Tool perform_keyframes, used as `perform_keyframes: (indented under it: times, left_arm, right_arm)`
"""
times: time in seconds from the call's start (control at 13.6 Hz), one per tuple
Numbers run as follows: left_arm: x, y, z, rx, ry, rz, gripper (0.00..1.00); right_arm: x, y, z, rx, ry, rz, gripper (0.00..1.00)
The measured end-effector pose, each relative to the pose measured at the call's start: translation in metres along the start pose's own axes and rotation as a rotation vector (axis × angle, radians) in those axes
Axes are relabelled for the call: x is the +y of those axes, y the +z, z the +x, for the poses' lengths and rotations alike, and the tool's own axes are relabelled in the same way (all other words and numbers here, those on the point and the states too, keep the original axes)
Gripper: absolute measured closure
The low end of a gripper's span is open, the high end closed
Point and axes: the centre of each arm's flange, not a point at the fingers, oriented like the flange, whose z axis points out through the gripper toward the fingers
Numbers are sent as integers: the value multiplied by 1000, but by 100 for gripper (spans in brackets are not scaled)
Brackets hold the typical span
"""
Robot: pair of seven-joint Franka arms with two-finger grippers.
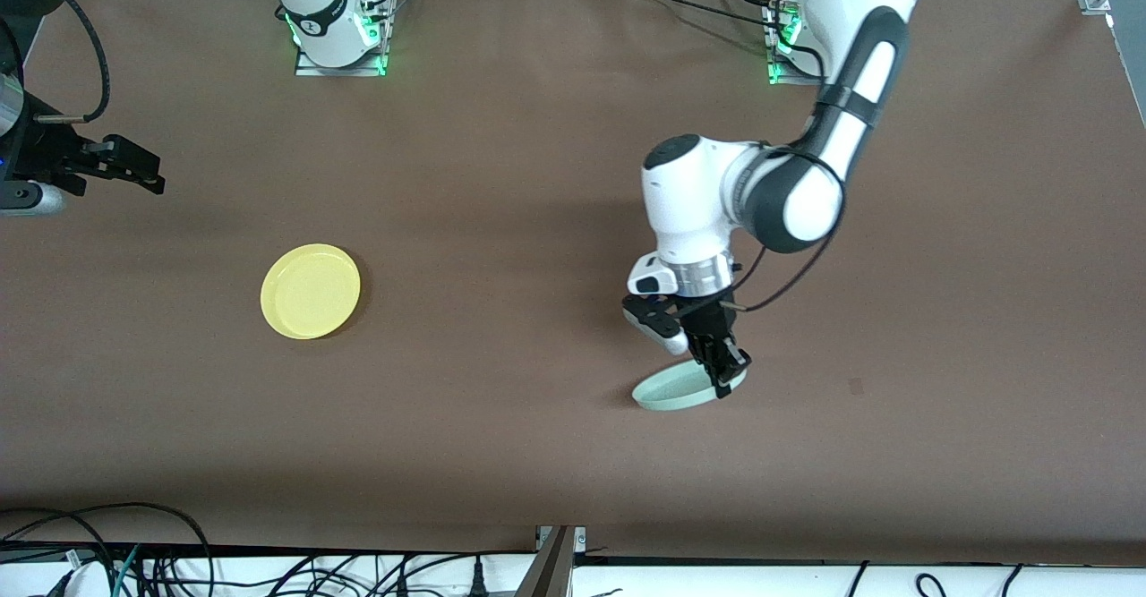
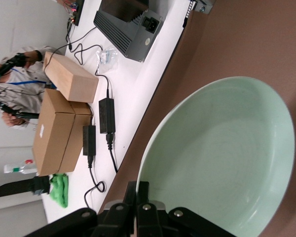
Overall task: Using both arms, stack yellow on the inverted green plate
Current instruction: 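Lift the green plate with the left gripper and tilt it over, then lower the flipped green plate upside down onto the table, left gripper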
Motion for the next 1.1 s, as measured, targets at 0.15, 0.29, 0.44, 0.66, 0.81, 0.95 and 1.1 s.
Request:
perform_keyframes:
  times: [0.15, 0.29, 0.44, 0.66, 0.81, 0.95, 1.1]
  left_arm:
    - [39, -15, 11, -49, 0, 102, 97]
    - [83, -28, 17, -96, -12, 214, 97]
    - [116, -37, 21, -123, -6, 272, 97]
    - [137, -51, 27, -150, 4, 319, 97]
    - [154, -57, 28, -158, 5, 338, 97]
    - [176, -57, 26, -165, 0, 355, 97]
    - [188, -61, 26, -162, -8, 398, 97]
  right_arm:
    - [-1, 0, 0, 0, -2, 0, 0]
    - [-6, 0, 0, 1, -10, 0, 0]
    - [-8, -1, 0, 1, -15, 0, 0]
    - [-8, -1, 0, 1, -15, 0, 0]
    - [-8, -1, 0, 1, -15, 0, 0]
    - [-8, -1, 0, 1, -15, 0, 0]
    - [-8, -1, 0, 1, -15, 0, 0]
